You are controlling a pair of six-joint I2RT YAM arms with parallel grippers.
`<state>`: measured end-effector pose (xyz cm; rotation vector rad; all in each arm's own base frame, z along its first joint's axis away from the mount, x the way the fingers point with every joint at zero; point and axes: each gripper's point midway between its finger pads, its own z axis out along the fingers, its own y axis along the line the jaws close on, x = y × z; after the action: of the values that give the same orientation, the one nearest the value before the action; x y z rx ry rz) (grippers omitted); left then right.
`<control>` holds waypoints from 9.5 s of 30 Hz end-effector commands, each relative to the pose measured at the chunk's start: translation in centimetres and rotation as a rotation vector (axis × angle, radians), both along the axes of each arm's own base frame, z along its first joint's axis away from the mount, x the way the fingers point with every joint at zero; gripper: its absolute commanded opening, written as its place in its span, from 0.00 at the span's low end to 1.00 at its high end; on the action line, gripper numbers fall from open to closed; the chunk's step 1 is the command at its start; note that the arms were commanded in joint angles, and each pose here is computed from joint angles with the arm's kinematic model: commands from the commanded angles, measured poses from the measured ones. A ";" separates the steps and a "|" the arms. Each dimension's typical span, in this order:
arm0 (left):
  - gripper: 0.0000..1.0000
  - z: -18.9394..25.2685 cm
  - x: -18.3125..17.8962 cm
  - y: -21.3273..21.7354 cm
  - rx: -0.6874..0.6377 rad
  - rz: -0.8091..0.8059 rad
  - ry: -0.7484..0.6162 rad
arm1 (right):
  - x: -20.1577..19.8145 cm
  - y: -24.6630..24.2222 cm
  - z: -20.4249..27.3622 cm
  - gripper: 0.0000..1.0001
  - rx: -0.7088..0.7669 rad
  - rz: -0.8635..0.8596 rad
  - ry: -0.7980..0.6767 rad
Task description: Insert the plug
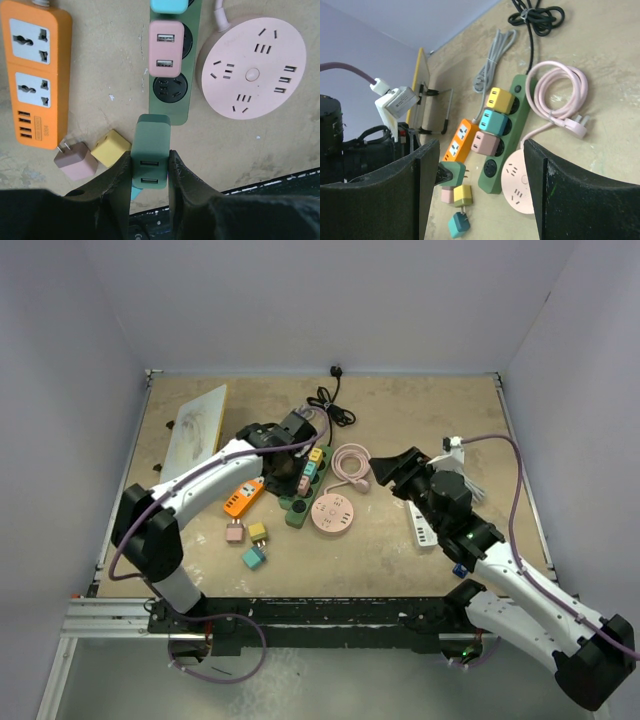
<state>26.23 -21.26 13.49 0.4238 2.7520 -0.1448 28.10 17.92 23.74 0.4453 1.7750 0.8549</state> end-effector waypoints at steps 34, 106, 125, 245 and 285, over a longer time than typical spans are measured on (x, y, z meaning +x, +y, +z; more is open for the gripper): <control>0.00 -5.0 2.3 -1.4 0.160 -0.045 0.054 | -0.4 -4.5 -0.4 0.71 0.026 -0.217 0.020; 0.55 -2.8 2.6 -2.3 -0.075 0.043 -0.106 | -0.2 -4.3 0.7 0.70 0.038 -0.217 0.024; 0.00 -11.5 -0.9 1.2 0.124 -0.012 0.110 | -0.1 -4.1 0.4 0.70 0.028 -0.214 0.034; 0.23 18.4 7.0 -5.9 -1.665 0.723 -0.054 | 4.7 11.4 7.8 0.72 -0.293 0.296 -0.509; 0.24 22.5 1.3 -8.8 -0.496 -1.388 -1.325 | -1.8 9.9 13.8 0.67 -0.010 0.396 -0.070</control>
<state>28.71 -29.69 35.25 1.3237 0.9313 -0.6236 25.42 26.31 35.41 0.1358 1.8725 1.1060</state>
